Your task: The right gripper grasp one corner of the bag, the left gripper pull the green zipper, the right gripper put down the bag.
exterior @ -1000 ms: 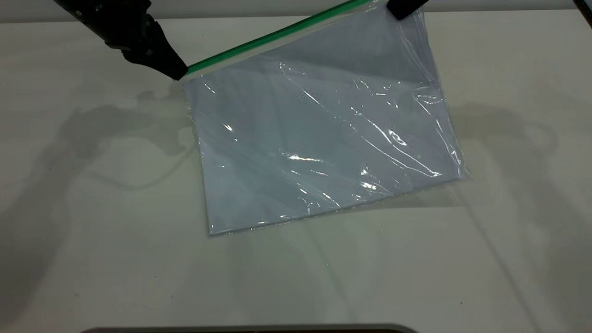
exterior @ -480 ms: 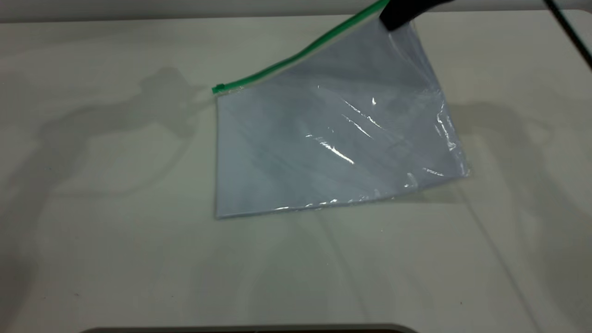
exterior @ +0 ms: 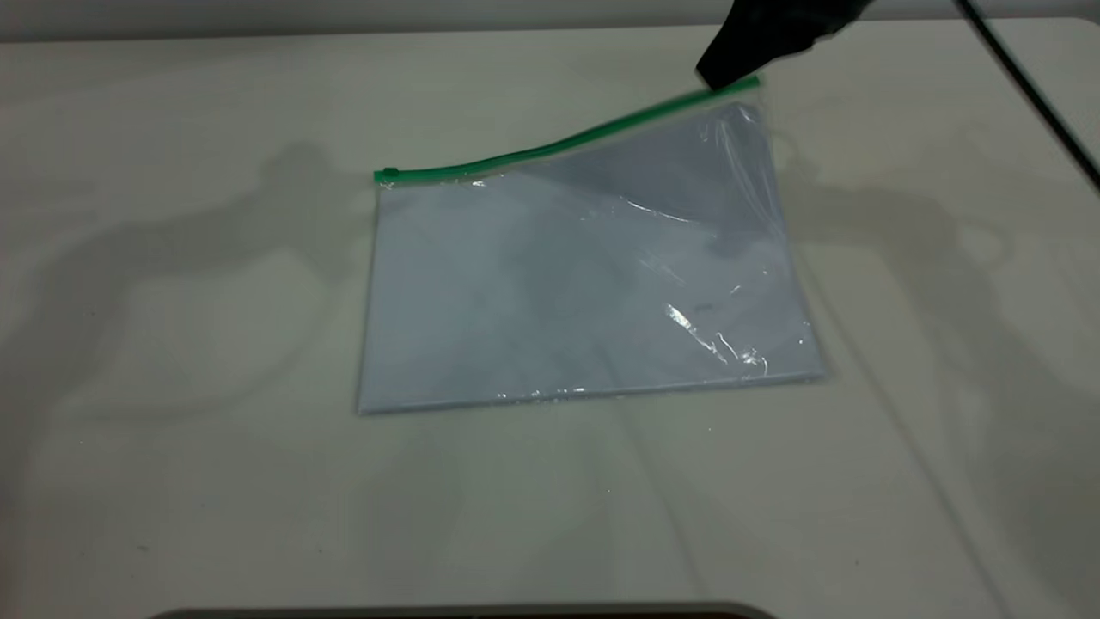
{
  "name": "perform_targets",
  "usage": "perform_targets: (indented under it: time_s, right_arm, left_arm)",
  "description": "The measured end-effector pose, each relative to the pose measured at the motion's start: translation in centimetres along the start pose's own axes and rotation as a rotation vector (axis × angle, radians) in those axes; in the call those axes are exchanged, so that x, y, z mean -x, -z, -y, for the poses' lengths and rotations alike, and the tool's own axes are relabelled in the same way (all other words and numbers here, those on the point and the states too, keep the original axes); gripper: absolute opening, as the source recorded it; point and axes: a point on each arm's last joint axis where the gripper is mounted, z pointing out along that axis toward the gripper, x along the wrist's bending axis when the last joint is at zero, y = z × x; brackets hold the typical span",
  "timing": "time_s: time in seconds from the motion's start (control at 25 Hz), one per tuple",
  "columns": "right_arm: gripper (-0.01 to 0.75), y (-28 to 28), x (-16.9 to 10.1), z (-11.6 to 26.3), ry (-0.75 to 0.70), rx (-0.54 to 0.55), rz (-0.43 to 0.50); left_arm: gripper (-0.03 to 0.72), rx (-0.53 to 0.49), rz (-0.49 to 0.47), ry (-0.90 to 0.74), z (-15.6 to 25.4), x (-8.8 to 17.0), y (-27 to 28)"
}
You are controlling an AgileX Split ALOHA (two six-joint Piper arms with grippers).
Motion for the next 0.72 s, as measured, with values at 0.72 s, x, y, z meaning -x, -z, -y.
perform_targets:
  time_s: [0.72]
  right_arm:
    - [0.425, 32.8, -17.1, -5.4, -0.131, 0.110, 0.177]
  left_arm:
    - [0.452, -0.208, -0.468, 0.225, -4.4, 15.1, 18.9]
